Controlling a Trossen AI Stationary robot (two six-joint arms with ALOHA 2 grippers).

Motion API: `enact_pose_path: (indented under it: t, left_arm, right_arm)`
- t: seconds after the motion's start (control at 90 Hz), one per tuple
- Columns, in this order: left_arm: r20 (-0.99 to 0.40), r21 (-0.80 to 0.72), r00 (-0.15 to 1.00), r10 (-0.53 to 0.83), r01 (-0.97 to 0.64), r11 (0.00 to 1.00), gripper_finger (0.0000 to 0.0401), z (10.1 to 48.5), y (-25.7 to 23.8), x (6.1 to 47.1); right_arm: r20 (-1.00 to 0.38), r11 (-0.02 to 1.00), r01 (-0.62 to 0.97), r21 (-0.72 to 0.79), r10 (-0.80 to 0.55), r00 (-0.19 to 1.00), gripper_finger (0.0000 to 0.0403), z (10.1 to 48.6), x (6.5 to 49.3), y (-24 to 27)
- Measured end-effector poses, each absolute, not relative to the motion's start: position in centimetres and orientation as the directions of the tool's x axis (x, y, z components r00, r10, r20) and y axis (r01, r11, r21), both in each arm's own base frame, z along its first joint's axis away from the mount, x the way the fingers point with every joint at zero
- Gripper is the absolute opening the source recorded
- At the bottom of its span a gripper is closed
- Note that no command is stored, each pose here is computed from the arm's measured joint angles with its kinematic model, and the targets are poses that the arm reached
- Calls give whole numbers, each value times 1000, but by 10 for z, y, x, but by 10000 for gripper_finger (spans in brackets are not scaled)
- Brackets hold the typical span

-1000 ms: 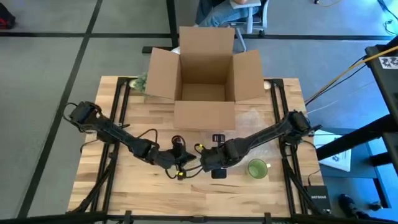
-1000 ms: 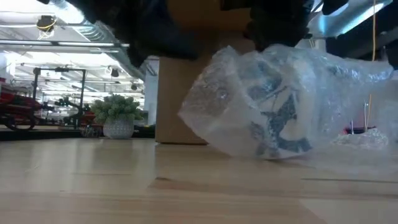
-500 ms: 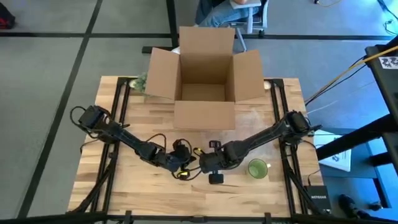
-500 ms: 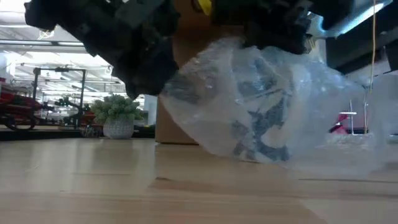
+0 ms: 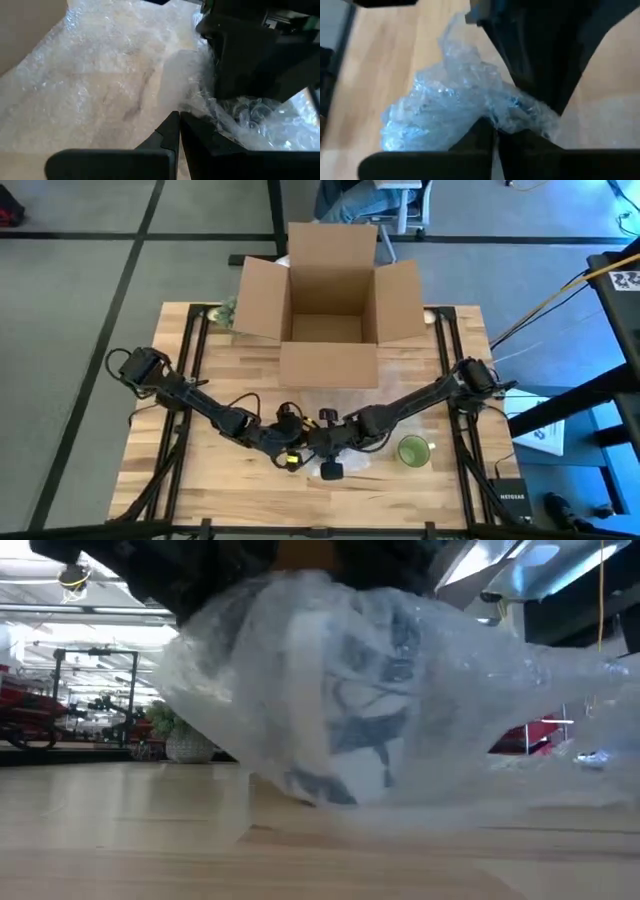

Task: Wrap mug
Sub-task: Wrap the white mug with bubble wrap

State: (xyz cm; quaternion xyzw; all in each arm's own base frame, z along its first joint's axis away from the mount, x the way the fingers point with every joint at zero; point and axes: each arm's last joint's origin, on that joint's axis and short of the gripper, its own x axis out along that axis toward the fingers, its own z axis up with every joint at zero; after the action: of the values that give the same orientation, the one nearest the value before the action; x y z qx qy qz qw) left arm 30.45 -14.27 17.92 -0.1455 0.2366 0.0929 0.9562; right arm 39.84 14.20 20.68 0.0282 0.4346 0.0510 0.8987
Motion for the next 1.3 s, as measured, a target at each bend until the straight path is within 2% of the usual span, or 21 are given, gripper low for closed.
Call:
enact_pose_path:
  t: [0.211,0.489,0.833,1.111,1.3]
  left_arm:
    - [-577,-211,807,126,-297,931,0,187,-142,283]
    - [-676,-164,723,142,-336,928,0,182,-140,270]
    - [-579,-257,812,76,-270,928,0,220,-148,253]
    - [-557,-272,829,52,-241,932,0,221,-155,252]
    - [-562,-252,824,71,-253,934,0,203,-153,269]
  right_arm:
    - [-736,994,-40,102,102,669,1,206,414,132]
    - [-754,994,1,107,81,652,1,193,422,121]
    - [-738,993,-24,113,100,668,1,196,424,122]
    - [-737,994,-32,101,96,669,1,196,424,122]
    - [-736,994,-34,100,97,670,1,196,424,122]
